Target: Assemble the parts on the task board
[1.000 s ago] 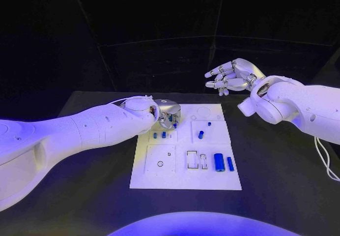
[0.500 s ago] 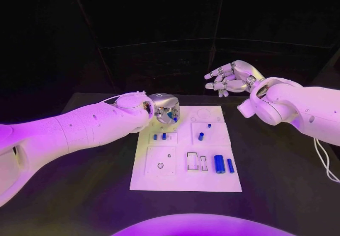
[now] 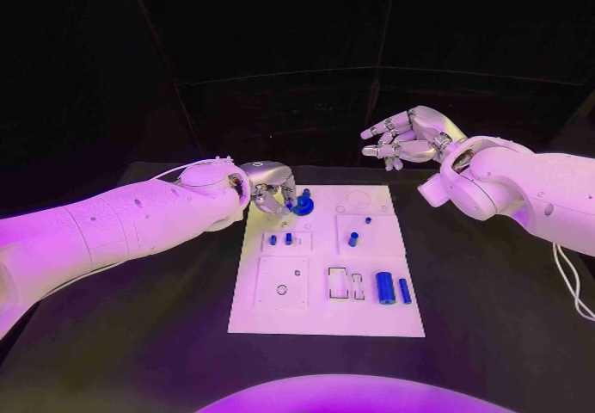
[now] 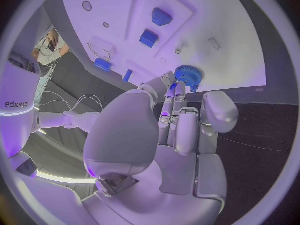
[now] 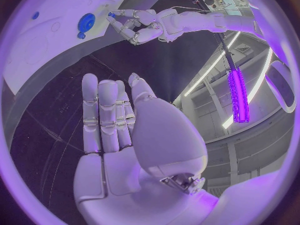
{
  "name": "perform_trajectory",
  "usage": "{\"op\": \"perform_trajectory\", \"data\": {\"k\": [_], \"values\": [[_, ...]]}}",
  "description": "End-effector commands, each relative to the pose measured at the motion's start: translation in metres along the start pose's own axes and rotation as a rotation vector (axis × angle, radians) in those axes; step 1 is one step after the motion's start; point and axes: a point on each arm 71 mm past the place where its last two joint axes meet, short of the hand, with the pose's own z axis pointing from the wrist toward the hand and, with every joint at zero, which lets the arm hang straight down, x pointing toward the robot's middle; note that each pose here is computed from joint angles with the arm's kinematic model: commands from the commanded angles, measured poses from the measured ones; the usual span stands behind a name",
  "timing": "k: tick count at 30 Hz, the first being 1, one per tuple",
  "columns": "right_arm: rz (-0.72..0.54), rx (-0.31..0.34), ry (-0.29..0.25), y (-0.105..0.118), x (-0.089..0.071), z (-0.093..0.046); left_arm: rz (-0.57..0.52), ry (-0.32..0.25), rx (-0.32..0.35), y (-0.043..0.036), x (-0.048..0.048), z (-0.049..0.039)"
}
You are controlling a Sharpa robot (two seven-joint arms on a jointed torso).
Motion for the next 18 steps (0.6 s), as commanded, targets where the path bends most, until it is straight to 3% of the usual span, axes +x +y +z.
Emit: {"op": "perform_trajectory", "data": {"k": [1, 8, 18], "values": [[-0.001, -0.013, 0.002, 0.002, 0.0, 0.001, -0.028, 0.038, -0.019, 0.0035, 0.0044, -0.001], [-0.001, -0.014, 0.003, 0.002, 0.0, 0.001, -0.035, 0.058, -0.037, 0.0097, 0.0107, -0.002], [-0.001, -0.015, 0.004, 0.002, 0.001, 0.001, -0.042, 0.087, -0.034, 0.009, 0.0165, -0.001]]}}
